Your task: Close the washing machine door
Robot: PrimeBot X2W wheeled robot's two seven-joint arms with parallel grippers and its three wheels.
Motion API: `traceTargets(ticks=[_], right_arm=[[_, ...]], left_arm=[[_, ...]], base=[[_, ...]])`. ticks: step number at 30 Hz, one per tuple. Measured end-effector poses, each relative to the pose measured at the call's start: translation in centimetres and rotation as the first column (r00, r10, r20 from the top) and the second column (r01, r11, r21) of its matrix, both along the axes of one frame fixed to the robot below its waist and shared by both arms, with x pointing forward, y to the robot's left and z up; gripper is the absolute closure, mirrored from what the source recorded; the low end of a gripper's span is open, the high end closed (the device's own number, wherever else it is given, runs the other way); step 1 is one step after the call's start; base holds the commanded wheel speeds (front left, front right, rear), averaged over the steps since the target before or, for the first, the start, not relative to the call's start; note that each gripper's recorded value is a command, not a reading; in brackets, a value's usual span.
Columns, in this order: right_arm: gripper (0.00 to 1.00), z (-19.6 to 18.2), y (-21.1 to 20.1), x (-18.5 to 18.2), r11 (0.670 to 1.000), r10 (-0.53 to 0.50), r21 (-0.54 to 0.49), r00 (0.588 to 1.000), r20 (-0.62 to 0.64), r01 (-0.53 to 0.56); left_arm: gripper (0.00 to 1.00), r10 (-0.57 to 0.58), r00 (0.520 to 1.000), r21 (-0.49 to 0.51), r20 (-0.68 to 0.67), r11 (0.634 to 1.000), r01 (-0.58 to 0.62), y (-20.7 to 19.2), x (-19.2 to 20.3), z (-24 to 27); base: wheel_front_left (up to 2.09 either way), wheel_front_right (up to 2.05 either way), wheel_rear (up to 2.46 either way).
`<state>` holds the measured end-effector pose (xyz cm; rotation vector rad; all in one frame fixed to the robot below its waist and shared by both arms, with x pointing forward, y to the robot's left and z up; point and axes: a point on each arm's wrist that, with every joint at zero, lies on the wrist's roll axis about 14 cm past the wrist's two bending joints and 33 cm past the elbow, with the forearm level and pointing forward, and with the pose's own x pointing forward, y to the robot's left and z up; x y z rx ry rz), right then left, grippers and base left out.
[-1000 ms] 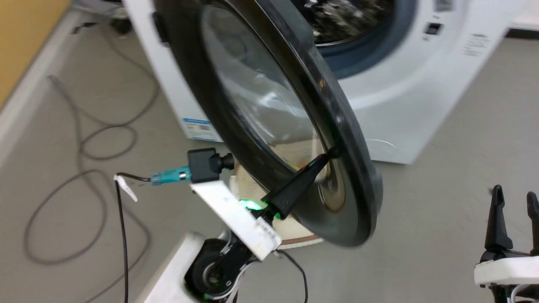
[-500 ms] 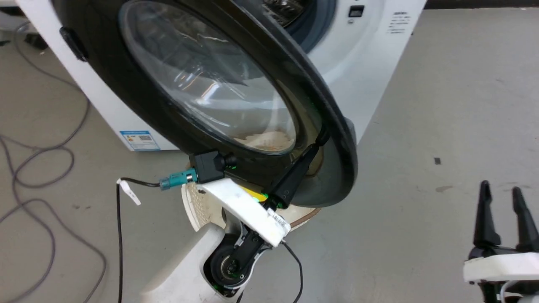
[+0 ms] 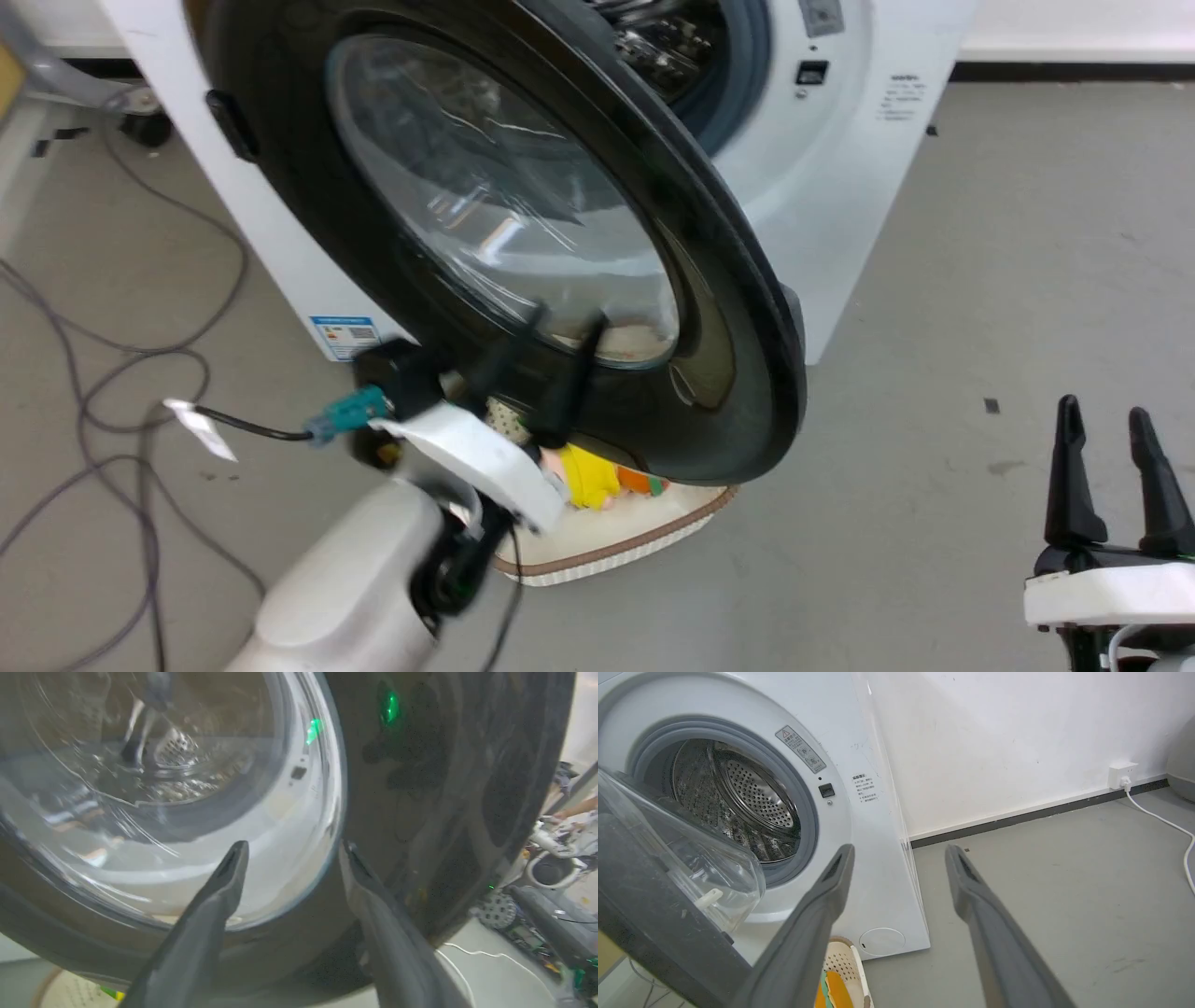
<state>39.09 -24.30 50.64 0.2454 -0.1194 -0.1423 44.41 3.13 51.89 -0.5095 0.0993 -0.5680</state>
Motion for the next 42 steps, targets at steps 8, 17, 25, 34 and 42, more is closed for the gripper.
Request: traceTargets(ticks=[8,17,25,34,42], right_arm=[[0.74,3.2,0.8,1.8,0.998,0.027,-0.055,0.995,0.091,-0.022],[1.00,10.9,3.7,4.2,0.994,0.104,-0.050,0.938,0.331,-0.092],[1.00,17.8,10.5,3.9,0.956,0.280,-0.077,0.801,0.529,-0.283],[1.00,19.4,19.1,1.5,0.818,0.546,-0.187,0.633,0.549,-0.544],[1.00,14.9,24.5,-0.9,0.649,0.752,-0.289,0.535,0.385,-0.704]], left_arm=[[0.00,0.337,0.854,0.225,0.397,0.866,-0.447,8.7,1.4,6.5],[0.00,0.543,0.677,0.251,0.497,0.657,-0.711,17.5,-0.9,7.7],[0.00,0.616,0.588,0.282,0.524,0.526,-0.803,21.7,-4.1,7.3],[0.00,0.657,0.573,0.304,0.489,0.488,-0.818,23.0,-5.8,5.8],[0.00,0.659,0.574,0.307,0.485,0.487,-0.818,23.0,-5.9,5.5]], base=[[0.00,0.00,0.00],[0.00,0.00,0.00],[0.00,0.00,0.00],[0.00,0.00,0.00],[0.00,0.00,0.00]])
